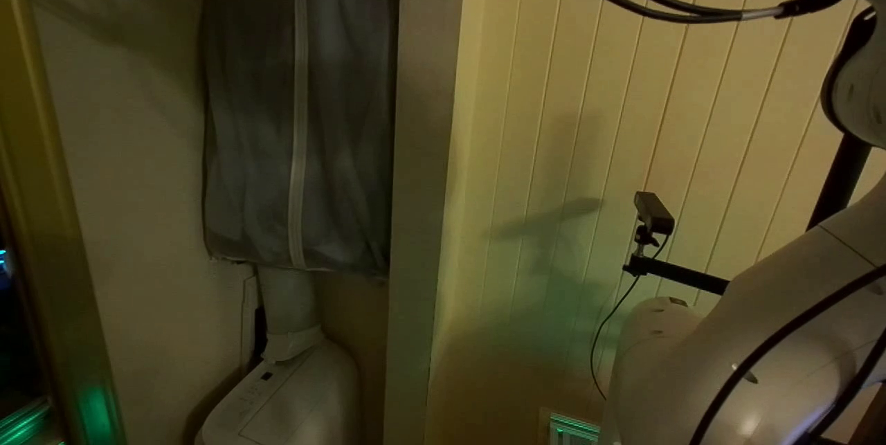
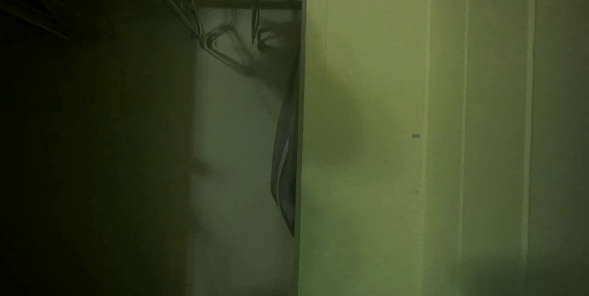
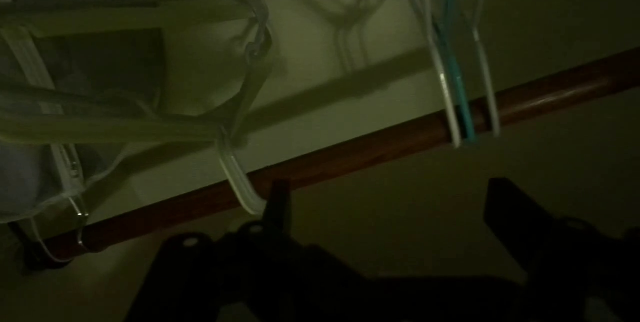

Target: Move the three coat hangers in the middle to the right

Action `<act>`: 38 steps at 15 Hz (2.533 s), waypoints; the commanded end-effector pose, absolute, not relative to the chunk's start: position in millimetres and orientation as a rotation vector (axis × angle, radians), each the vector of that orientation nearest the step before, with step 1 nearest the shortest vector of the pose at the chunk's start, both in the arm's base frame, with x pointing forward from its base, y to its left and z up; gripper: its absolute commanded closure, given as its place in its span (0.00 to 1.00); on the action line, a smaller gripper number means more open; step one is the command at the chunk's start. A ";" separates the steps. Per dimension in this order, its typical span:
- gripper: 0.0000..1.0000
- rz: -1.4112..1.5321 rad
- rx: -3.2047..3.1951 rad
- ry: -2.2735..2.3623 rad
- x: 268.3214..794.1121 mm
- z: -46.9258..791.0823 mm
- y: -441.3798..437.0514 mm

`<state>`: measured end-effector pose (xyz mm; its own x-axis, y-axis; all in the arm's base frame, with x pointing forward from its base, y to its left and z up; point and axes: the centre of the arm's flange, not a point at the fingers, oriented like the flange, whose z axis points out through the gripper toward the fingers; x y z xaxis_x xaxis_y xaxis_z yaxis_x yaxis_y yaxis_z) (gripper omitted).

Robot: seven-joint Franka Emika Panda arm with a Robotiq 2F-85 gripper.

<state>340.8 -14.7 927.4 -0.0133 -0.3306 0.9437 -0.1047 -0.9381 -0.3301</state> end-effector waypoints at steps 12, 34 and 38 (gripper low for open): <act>0.54 -1.990 -2.330 0.182 371.1 858.6 5.9; 0.97 -1.980 -2.394 0.394 393.3 846.5 -38.1; 0.97 -2.008 -2.354 0.581 402.3 851.7 -66.9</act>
